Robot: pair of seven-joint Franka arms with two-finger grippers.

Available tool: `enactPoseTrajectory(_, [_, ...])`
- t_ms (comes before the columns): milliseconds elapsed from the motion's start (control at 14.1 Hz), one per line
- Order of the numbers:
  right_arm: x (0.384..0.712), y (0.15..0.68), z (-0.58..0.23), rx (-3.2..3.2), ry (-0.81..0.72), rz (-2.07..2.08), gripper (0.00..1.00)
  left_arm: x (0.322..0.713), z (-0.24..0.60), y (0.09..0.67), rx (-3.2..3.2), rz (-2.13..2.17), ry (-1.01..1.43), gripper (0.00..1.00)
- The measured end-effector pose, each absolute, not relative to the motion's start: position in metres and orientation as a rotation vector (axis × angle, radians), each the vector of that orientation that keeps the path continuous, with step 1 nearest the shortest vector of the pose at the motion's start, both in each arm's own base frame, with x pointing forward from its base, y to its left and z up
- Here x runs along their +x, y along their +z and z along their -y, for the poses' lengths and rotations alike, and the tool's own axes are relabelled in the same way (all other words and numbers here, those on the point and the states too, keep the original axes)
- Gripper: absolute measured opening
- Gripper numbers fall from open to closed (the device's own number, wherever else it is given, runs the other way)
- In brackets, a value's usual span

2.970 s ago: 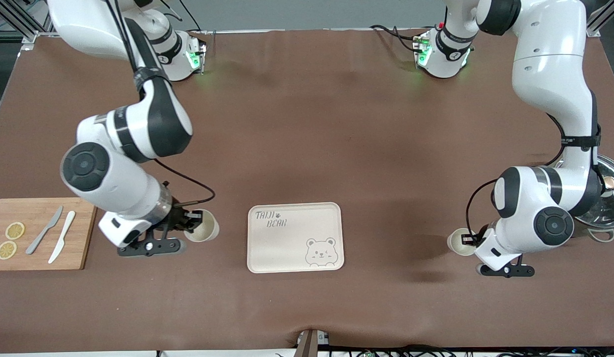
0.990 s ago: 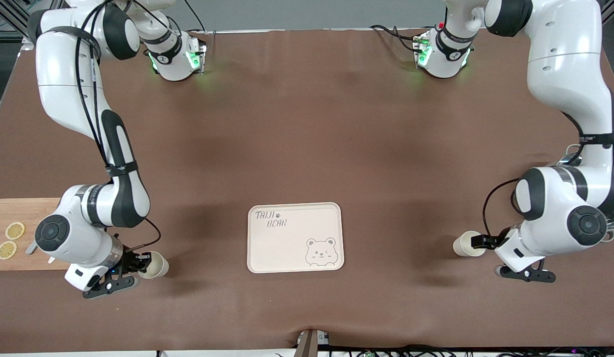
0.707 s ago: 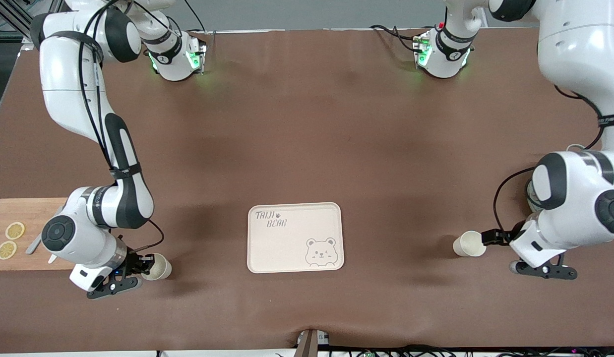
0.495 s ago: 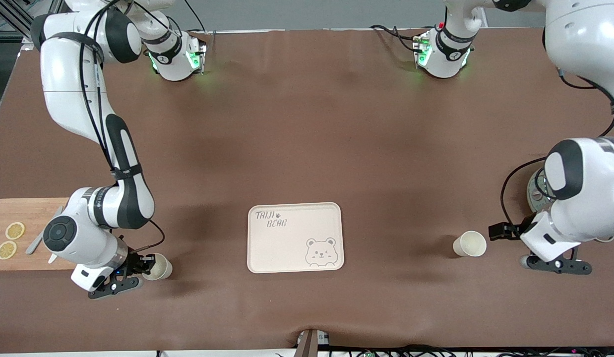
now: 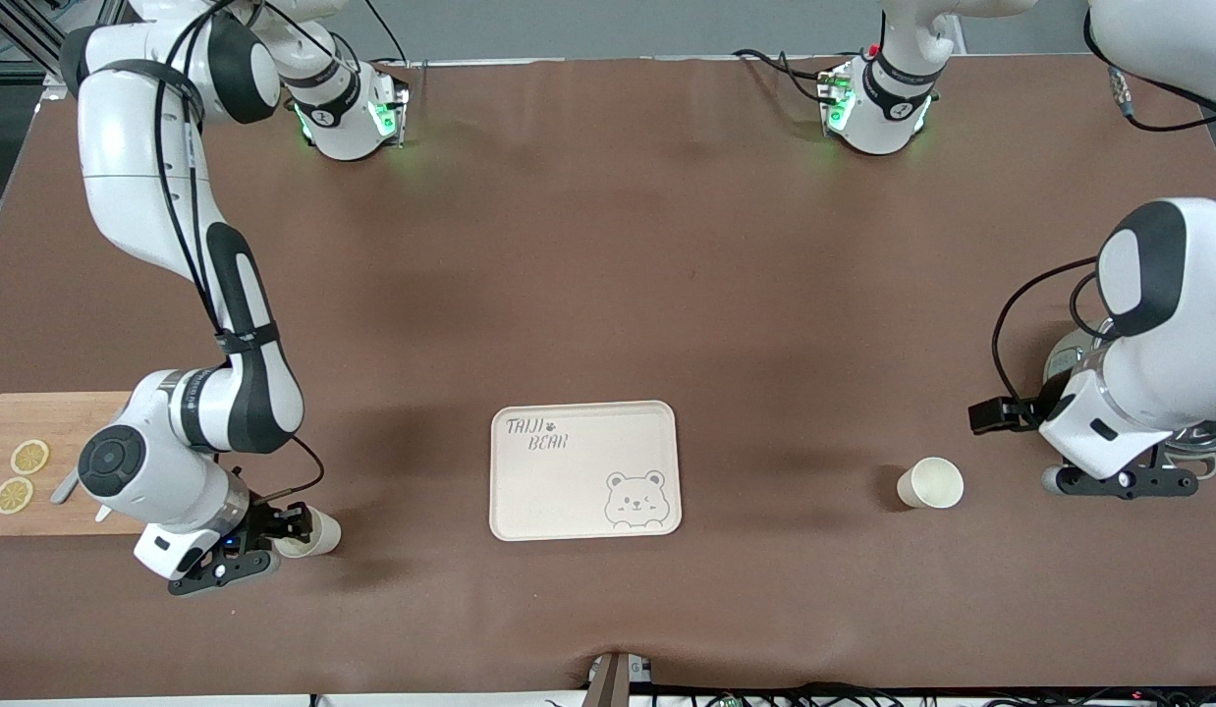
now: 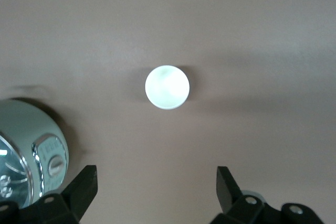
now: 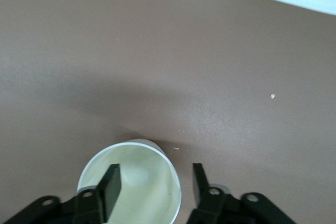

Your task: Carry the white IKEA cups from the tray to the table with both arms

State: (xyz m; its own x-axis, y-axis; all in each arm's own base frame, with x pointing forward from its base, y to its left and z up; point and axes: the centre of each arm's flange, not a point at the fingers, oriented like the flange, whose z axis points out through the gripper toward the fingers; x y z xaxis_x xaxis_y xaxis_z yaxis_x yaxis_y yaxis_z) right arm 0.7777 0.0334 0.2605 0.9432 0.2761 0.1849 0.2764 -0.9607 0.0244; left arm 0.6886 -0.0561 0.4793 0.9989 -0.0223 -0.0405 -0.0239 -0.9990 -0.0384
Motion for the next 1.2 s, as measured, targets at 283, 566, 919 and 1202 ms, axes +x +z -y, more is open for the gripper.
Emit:
enactPoseTrajectory(283, [0.768, 0.323, -0.023, -3.089, -0.160, 0.424, 1.00, 0.680, 0.052, 0.492, -3.101, -0.030, 0.098, 1.00])
enactPoseTrajectory(566, [0.730, 0.464, 0.016, -3.074, -0.091, 0.355, 1.00, 0.661, 0.066, 0.518, -3.104, -0.068, 0.147, 1.00])
enactPoseTrajectory(919, [0.658, 0.586, 0.040, -3.053, -0.004, 0.227, 1.00, 0.645, 0.077, 0.546, -3.112, -0.104, 0.142, 1.00])
enactPoseTrajectory(1202, [0.610, 0.634, 0.025, -3.048, 0.046, 0.085, 1.00, 0.637, 0.084, 0.553, -3.111, -0.117, 0.176, 1.00])
